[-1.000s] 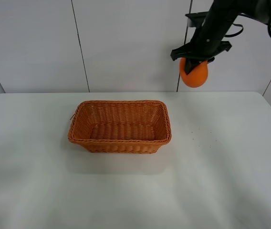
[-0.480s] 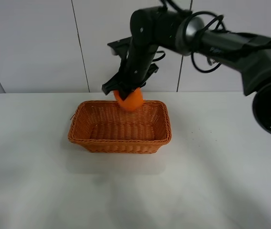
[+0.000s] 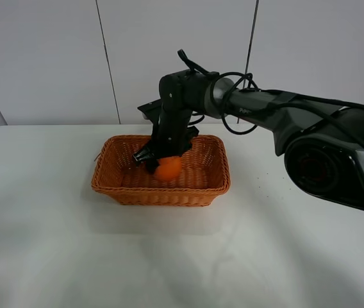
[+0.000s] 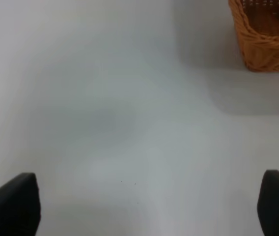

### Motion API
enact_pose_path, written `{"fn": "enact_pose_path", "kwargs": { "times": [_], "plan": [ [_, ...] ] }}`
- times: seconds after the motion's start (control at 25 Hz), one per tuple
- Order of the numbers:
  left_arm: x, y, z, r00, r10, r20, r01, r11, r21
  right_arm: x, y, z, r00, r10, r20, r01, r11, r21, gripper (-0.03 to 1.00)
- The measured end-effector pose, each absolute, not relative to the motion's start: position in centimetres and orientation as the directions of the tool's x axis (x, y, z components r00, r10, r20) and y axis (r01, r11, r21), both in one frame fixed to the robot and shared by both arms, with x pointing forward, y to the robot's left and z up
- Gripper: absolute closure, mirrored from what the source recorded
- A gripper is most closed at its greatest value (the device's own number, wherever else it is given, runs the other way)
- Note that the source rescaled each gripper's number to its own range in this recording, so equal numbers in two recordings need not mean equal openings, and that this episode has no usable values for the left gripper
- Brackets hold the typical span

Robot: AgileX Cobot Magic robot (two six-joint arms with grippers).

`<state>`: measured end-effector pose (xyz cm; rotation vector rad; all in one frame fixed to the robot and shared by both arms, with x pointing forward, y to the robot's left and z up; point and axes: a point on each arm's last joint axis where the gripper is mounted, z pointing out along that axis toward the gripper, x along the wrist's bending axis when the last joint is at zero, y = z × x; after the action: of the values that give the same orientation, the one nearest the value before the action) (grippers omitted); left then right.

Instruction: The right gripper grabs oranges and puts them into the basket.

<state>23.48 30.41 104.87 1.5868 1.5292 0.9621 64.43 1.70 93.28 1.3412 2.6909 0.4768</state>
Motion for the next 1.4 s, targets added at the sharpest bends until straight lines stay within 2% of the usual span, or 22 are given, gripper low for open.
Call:
{"fn": "enact_pose_path", "kwargs": {
  "times": [0.08, 0.16, 0.36, 0.52, 0.68, 0.84, 1.24, 1.4],
  "plan": [
    [23.5, 30.4, 104.9, 0.017, 0.999, 0.032, 0.461, -0.037, 0.886, 64.4, 1.7, 93.5, -0.611, 0.790, 0.053, 0.759, 0.566, 0.322, 0.03],
    [23.5, 30.4, 104.9, 0.017, 0.999, 0.032, 0.461, -0.037, 0.886, 64.3, 1.7, 94.0, -0.613, 0.788, 0.054, 0.758, 0.568, 0.321, -0.01],
    [23.5, 30.4, 104.9, 0.017, 0.999, 0.032, 0.461, -0.037, 0.886, 64.1, 1.5, 98.5, -0.623, 0.781, 0.046, 0.745, 0.575, 0.337, -0.03],
    [23.5, 30.4, 104.9, 0.017, 0.999, 0.032, 0.461, -0.037, 0.886, 64.3, 0.6, 103.2, -0.617, 0.786, 0.021, 0.721, 0.555, 0.415, -0.03],
    [23.5, 30.4, 104.9, 0.017, 0.999, 0.032, 0.461, -0.037, 0.886, 65.1, -1.4, 105.3, -0.583, 0.812, 0.010, 0.730, 0.518, 0.445, -0.03],
    [23.5, 30.4, 104.9, 0.017, 0.999, 0.032, 0.461, -0.037, 0.886, 67.5, -5.3, 105.2, -0.508, 0.862, 0.004, 0.775, 0.454, 0.440, -0.03],
    [23.5, 30.4, 104.9, 0.017, 0.999, 0.032, 0.461, -0.037, 0.886, 73.2, -21.4, 105.2, -0.191, 0.982, -0.001, 0.881, 0.172, 0.440, -0.03],
    [23.5, 30.4, 104.9, 0.017, 0.999, 0.032, 0.461, -0.037, 0.886, 73.8, -26.0, 105.2, -0.097, 0.995, -0.001, 0.894, 0.087, 0.440, -0.03]
  ]
}}
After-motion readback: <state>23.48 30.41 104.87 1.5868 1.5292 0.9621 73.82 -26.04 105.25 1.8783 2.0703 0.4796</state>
